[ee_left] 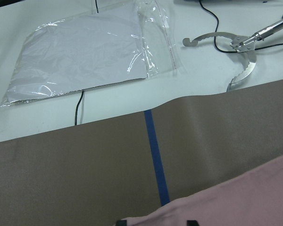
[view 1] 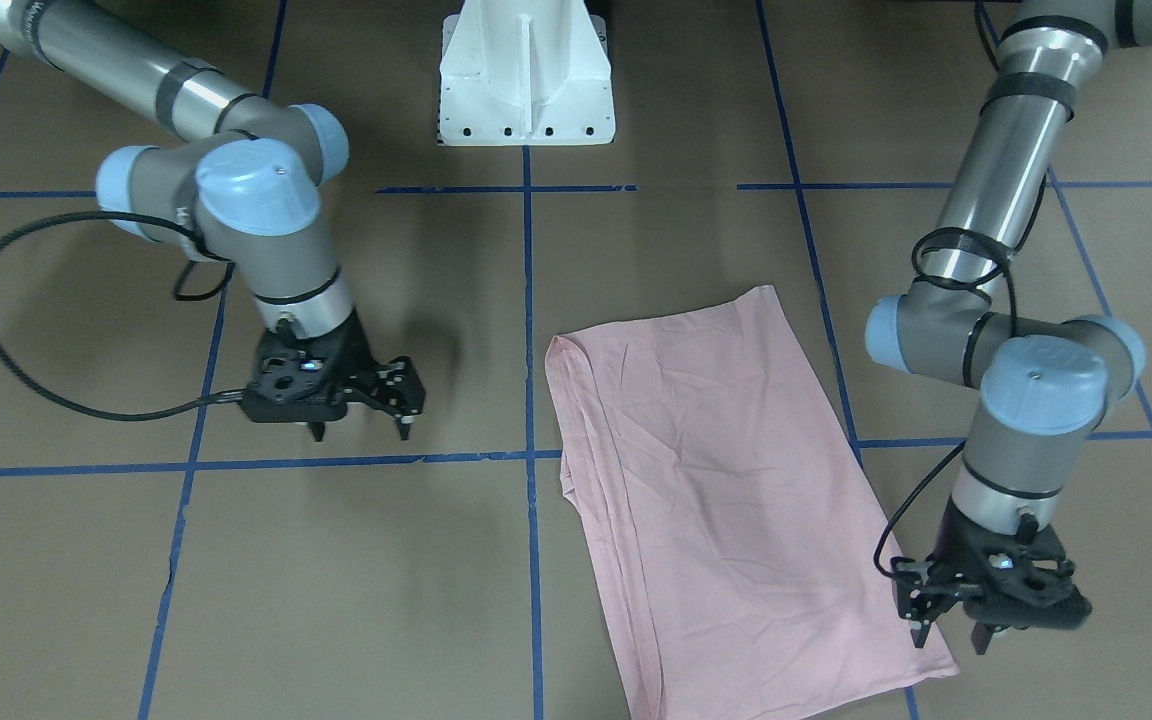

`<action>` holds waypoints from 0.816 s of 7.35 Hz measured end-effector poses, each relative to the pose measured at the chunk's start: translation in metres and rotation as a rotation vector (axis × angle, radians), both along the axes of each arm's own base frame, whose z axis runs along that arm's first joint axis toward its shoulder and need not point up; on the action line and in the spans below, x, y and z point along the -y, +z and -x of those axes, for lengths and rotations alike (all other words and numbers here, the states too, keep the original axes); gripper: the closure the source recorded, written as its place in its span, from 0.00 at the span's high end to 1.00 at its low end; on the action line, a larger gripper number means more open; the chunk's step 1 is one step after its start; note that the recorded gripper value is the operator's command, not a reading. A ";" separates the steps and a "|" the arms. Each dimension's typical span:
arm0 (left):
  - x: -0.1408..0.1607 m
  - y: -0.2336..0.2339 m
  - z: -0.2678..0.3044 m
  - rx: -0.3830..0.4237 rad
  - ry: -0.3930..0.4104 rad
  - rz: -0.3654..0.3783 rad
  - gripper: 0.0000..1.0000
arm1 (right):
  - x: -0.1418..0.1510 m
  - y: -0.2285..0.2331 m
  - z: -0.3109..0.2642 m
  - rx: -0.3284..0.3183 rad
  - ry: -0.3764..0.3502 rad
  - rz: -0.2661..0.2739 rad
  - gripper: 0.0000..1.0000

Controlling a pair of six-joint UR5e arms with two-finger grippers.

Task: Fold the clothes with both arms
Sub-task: 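Reach the right gripper across to the folded shirt's side edge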

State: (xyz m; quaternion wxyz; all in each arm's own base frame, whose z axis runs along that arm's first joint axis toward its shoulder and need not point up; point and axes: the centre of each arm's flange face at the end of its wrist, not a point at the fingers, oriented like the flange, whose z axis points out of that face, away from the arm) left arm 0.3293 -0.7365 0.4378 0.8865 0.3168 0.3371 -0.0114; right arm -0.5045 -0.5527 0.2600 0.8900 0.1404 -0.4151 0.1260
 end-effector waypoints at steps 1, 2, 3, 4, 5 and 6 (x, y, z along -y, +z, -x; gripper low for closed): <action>-0.008 0.001 0.007 -0.011 0.007 -0.008 1.00 | 0.007 -0.027 0.036 0.011 0.032 0.027 0.77; -0.012 0.002 0.010 -0.017 0.009 -0.010 1.00 | 0.010 -0.054 0.074 0.015 0.057 0.052 0.70; -0.014 0.002 0.011 -0.020 0.008 -0.010 1.00 | 0.009 -0.077 0.108 0.012 0.083 0.073 0.59; -0.015 0.003 0.012 -0.023 0.005 -0.009 1.00 | 0.005 -0.091 0.136 0.002 0.106 0.088 0.52; -0.015 0.002 0.013 -0.027 0.002 -0.007 1.00 | 0.000 -0.098 0.156 -0.010 0.117 0.094 0.49; -0.015 0.002 0.013 -0.032 -0.003 -0.003 1.00 | -0.005 -0.100 0.169 -0.022 0.120 0.095 0.48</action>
